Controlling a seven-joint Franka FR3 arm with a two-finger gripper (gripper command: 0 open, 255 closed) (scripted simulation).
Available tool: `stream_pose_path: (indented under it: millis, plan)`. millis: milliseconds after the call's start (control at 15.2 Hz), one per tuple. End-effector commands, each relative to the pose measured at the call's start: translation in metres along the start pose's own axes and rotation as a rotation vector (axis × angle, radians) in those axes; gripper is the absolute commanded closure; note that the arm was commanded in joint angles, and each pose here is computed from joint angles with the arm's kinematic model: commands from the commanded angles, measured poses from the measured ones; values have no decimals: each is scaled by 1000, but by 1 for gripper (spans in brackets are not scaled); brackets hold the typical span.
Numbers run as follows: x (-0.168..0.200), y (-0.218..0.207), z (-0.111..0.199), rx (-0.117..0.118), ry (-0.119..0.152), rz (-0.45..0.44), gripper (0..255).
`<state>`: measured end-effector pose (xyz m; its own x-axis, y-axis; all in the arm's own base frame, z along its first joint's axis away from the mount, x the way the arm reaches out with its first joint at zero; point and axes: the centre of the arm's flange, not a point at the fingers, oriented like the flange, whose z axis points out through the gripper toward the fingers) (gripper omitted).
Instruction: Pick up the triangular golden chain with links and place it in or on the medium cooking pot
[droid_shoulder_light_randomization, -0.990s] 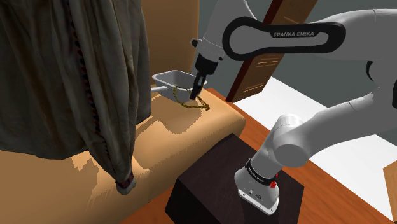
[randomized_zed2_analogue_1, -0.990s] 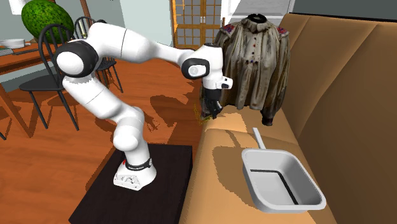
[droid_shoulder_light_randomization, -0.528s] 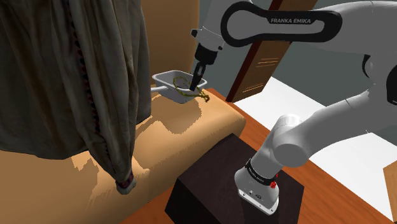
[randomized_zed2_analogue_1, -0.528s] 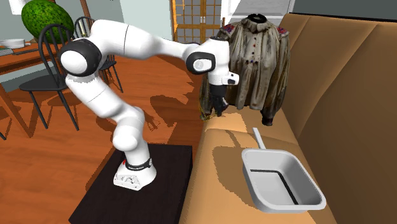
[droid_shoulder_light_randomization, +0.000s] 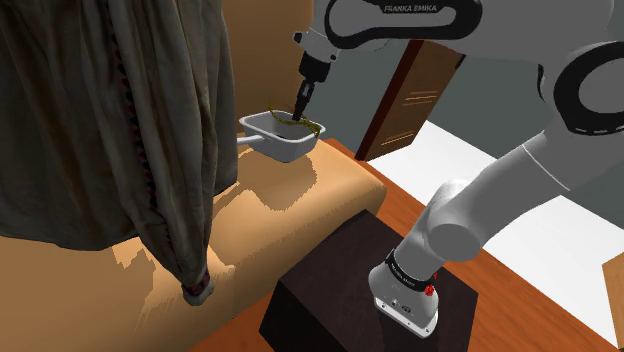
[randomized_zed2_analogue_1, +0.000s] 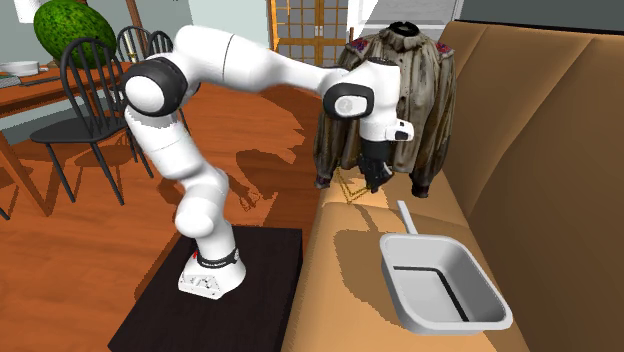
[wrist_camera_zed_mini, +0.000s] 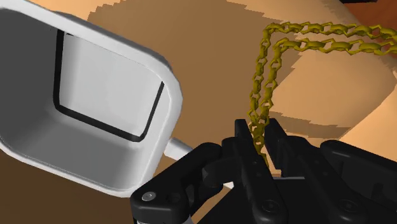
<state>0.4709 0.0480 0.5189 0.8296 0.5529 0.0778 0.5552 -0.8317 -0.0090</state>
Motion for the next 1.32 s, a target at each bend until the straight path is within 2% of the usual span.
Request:
stream_pose_path:
  millis: [0, 924, 1254]
  plan:
    - [9, 27, -1, -1, 0, -1, 255]
    - [73, 199, -10, -1, 0, -1, 255]
    - [71, 199, 16, -1, 0, -1, 255]
